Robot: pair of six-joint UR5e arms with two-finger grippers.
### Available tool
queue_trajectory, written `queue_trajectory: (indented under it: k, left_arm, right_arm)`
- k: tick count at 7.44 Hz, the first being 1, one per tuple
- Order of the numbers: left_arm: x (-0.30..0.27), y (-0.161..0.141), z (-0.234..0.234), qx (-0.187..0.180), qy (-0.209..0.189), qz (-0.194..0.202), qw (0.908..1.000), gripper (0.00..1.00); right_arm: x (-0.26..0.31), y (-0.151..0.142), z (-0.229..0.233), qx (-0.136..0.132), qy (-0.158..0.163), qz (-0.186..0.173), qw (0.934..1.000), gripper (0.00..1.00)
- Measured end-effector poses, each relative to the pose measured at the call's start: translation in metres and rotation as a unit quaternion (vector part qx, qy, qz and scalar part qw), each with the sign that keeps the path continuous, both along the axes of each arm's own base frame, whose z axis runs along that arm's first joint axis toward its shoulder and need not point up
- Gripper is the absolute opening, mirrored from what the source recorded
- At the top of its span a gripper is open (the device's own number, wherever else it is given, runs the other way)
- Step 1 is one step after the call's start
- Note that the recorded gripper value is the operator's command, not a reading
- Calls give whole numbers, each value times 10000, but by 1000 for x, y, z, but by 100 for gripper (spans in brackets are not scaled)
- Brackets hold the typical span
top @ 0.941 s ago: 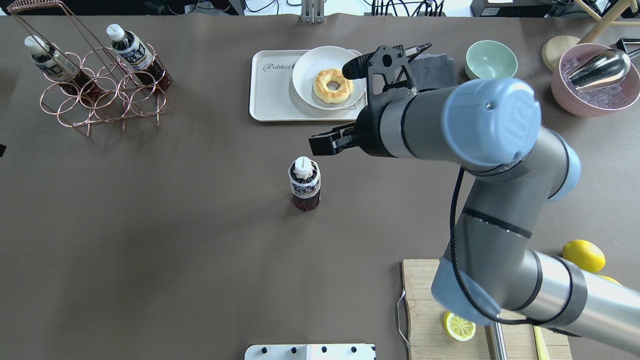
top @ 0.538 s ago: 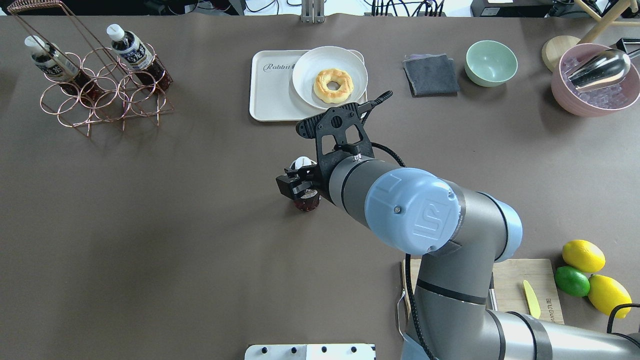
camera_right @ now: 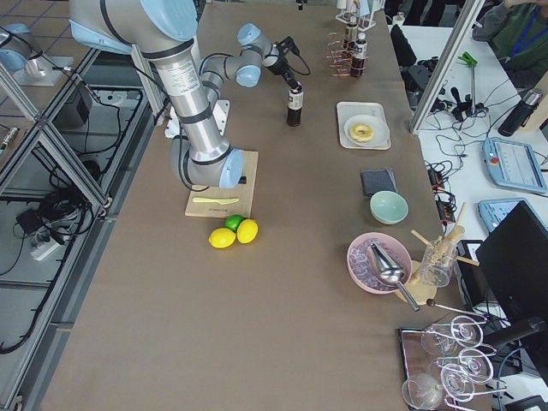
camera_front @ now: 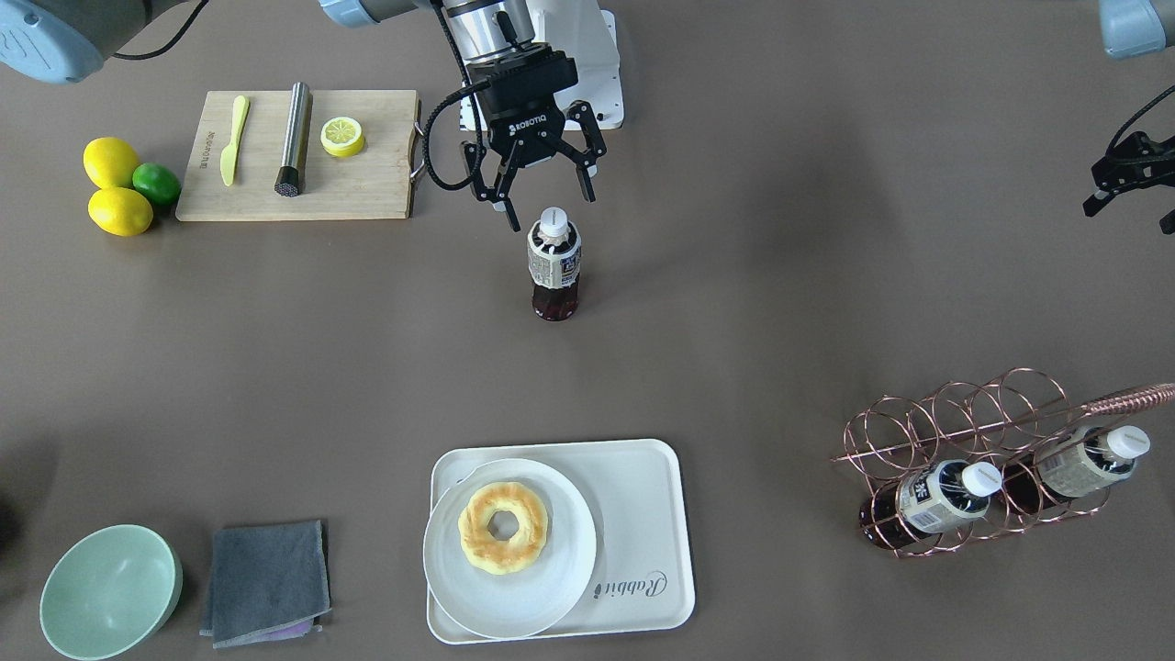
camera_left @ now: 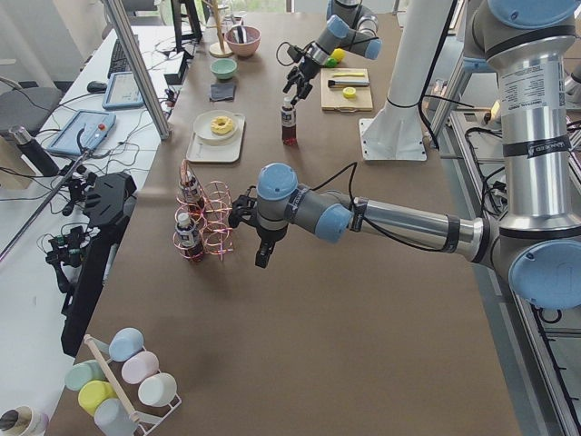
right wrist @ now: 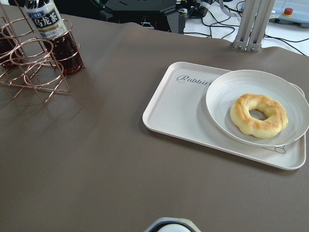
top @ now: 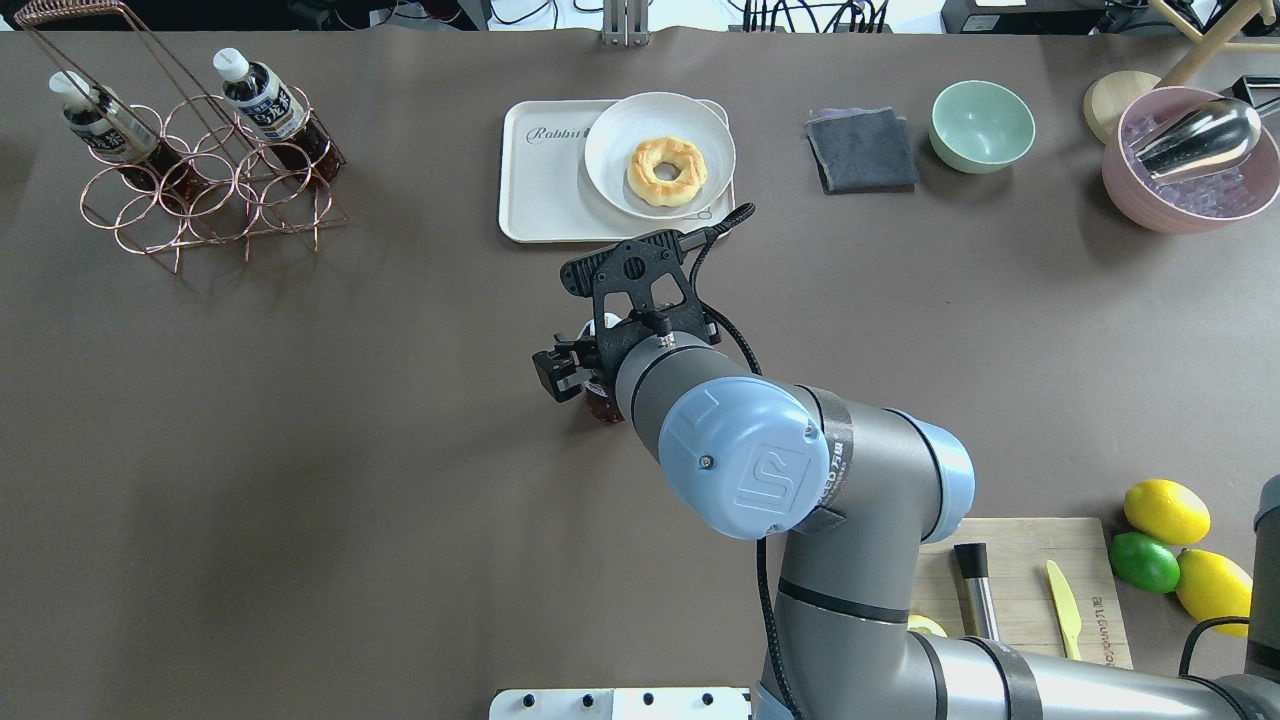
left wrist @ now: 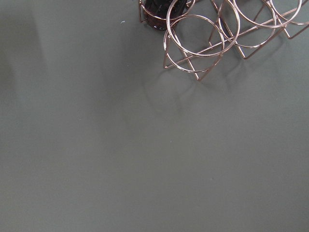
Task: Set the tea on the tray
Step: 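Lower the right gripper onto the standing tea bottle and grasp it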
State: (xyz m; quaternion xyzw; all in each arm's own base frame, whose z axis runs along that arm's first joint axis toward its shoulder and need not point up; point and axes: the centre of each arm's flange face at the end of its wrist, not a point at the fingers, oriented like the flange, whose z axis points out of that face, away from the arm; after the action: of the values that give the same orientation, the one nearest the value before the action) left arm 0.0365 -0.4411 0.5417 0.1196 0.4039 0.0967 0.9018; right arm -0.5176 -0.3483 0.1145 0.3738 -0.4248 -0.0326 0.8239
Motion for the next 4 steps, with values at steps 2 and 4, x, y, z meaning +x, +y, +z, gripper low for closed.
queue_trajectory:
  k: [2, 4]
  left_arm:
    - [-3, 0, 1, 34, -13, 11, 10000, 99]
    - [-3, -1, 0, 57, -11, 13, 10000, 99]
  right_arm:
    - [-8, -4, 8, 11, 115, 57, 9999, 79]
    - [-11, -5, 11, 24, 162, 101, 9998, 37]
